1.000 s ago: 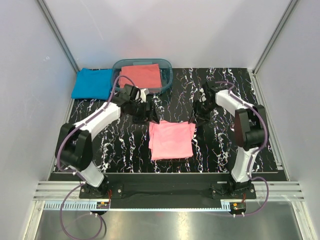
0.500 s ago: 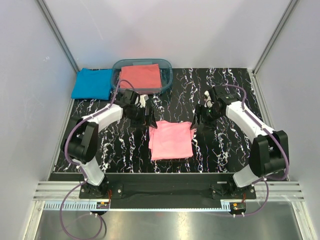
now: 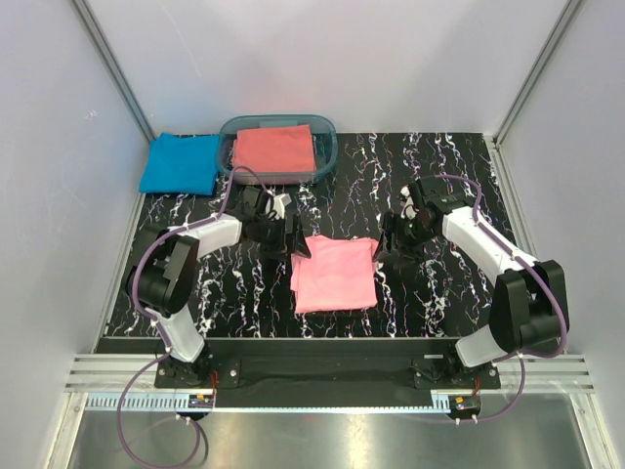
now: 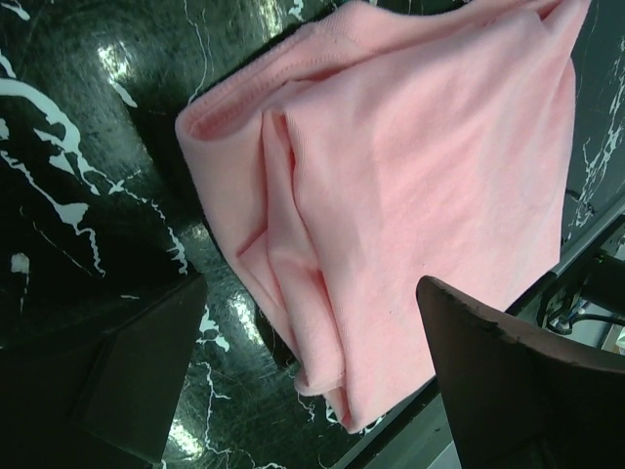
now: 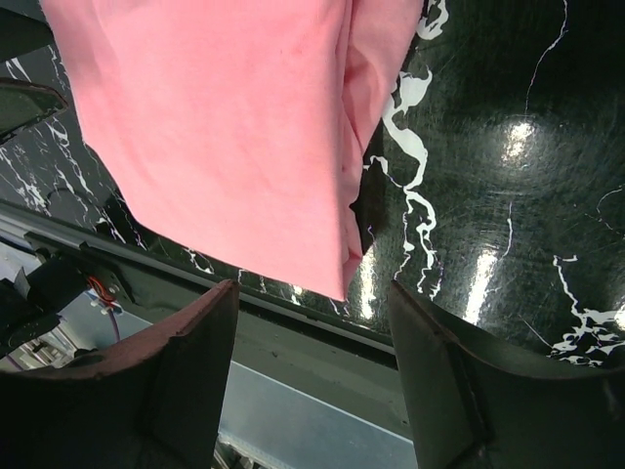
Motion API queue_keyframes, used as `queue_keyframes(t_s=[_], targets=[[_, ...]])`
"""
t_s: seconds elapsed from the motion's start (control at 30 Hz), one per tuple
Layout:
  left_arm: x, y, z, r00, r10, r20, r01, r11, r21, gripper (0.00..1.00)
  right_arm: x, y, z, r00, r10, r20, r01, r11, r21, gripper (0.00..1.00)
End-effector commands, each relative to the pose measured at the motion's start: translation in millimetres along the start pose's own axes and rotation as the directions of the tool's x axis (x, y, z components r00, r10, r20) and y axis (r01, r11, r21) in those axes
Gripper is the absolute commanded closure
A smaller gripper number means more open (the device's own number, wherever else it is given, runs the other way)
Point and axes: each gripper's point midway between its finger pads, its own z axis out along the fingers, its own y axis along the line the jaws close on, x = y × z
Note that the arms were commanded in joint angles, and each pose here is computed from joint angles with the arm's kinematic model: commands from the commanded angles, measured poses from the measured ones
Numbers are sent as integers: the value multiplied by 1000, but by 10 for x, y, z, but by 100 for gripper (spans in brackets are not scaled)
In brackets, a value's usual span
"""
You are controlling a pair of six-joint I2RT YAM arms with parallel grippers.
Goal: Fold and stack the t-shirts
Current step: Fold the tshirt
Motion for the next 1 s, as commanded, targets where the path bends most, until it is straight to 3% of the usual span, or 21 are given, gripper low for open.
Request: queue_keyframes(t_s=[0.0, 0.2, 0.33, 0.43, 0.5, 0.63, 0.73, 0.77, 0.83, 0.9, 0.97], targets=[[-125, 42, 83, 999, 8, 34, -8, 1000, -2, 1, -49, 66, -14, 999, -25, 26, 26, 999, -34, 31], [-77, 179, 84, 999, -36, 38, 39, 996, -75, 2, -72, 112, -16, 999, -41, 26, 42, 998, -54, 32], [-91, 87, -71, 998, -26, 49, 29, 996, -79, 4, -64, 325, -15, 990, -141, 23, 142, 987, -80, 33], [-146, 81, -307, 994, -42, 97, 55, 989, -141, 4, -29, 512, -22, 976, -213, 35, 215, 971, -102, 22], [-268, 34, -616, 981, -60, 185, 94, 980, -176, 4, -12, 591, -23, 963, -264, 51, 267, 960, -87, 15], [-260, -37, -1150, 945, -120, 303, 187, 962, -201, 4, 199, 923, 56, 895, -441, 65, 444, 894, -50, 6], [-85, -40, -1463, 907, -188, 376, 276, 941, -195, 5, 448, 1133, 186, 788, -612, 72, 610, 791, 45, 2], [-47, -17, -1537, 892, -212, 400, 306, 934, -187, 6, 608, 1212, 248, 706, -705, 70, 697, 709, 109, 0], [122, -24, -1620, 861, -275, 427, 367, 919, -148, 7, 697, 1282, 325, 604, -791, 94, 769, 610, 191, 0], [224, -22, -1635, 835, -336, 436, 420, 901, -110, 9, 833, 1419, 402, 423, -898, 118, 851, 439, 288, 0], [387, 16, -1650, 816, -372, 441, 456, 884, -99, 11, 841, 1315, 517, 313, -946, 81, 866, 320, 384, 0]])
